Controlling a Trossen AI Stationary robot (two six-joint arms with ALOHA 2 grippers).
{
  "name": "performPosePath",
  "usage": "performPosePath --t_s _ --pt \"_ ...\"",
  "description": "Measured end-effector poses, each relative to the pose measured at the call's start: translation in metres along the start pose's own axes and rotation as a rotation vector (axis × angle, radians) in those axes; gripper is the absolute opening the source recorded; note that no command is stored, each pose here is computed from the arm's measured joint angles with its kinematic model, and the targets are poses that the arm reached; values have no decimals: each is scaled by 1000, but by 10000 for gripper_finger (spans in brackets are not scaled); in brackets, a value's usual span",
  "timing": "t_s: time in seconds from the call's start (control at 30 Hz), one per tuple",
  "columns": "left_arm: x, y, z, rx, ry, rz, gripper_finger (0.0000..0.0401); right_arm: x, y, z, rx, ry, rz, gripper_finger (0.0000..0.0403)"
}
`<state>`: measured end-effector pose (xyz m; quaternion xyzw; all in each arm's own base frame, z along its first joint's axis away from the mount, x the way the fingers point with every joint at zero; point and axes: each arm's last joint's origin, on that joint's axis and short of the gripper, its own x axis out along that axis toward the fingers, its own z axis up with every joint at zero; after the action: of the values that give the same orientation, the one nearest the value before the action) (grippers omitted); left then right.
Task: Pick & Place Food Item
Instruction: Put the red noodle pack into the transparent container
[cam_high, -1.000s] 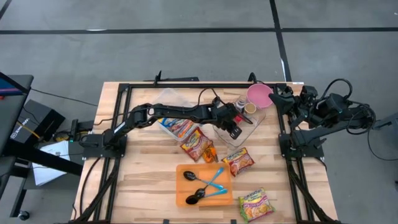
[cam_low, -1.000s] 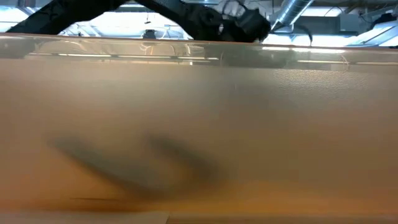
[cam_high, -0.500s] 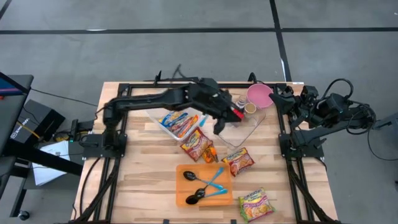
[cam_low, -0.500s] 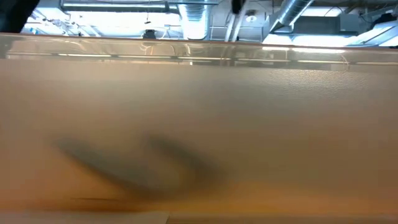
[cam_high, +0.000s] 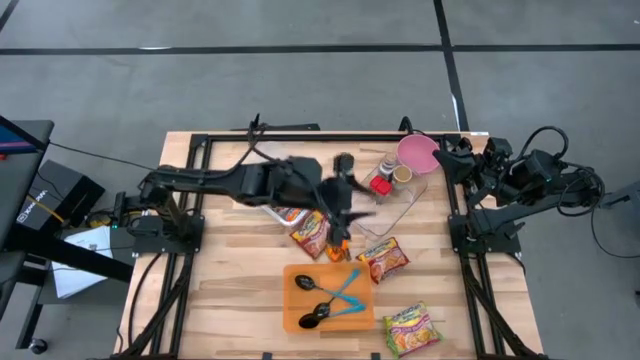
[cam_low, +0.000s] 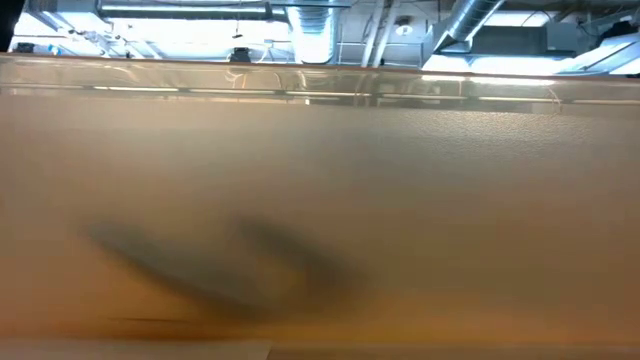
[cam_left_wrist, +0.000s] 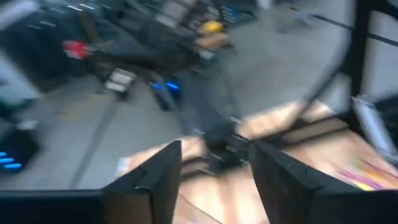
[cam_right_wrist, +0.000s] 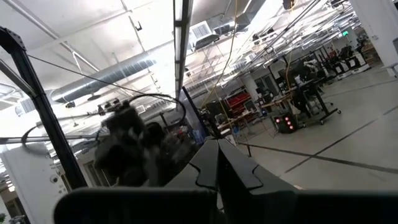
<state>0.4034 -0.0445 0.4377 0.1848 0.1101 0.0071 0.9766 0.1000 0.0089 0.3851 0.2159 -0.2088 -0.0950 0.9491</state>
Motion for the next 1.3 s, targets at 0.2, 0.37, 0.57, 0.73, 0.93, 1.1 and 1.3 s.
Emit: performPosePath --t_s 0.2,0.37,0.57,0.73,0.93,1.1,1.3 --pt "-2 2 5 -13 -25 38 204 0 0 0 -1 4 -1 0" --pt "3 -15 1 7 18 -20 181 0 0 -1 -2 4 -1 0" --pt "17 -38 -29 64 251 -126 164 2 0 -4 -12 24 -7 0" --pt "37 -62 -79 142 590 -248 174 6 2 -9 -33 55 23 0" --pt "66 -90 -145 252 936 -350 193 9 3 -14 -64 91 54 0" --pt "77 -98 -188 311 1168 -402 188 6 4 -16 -77 134 101 0" --pt "81 -88 -199 253 1221 -346 168 1 8 -15 -62 147 144 0"
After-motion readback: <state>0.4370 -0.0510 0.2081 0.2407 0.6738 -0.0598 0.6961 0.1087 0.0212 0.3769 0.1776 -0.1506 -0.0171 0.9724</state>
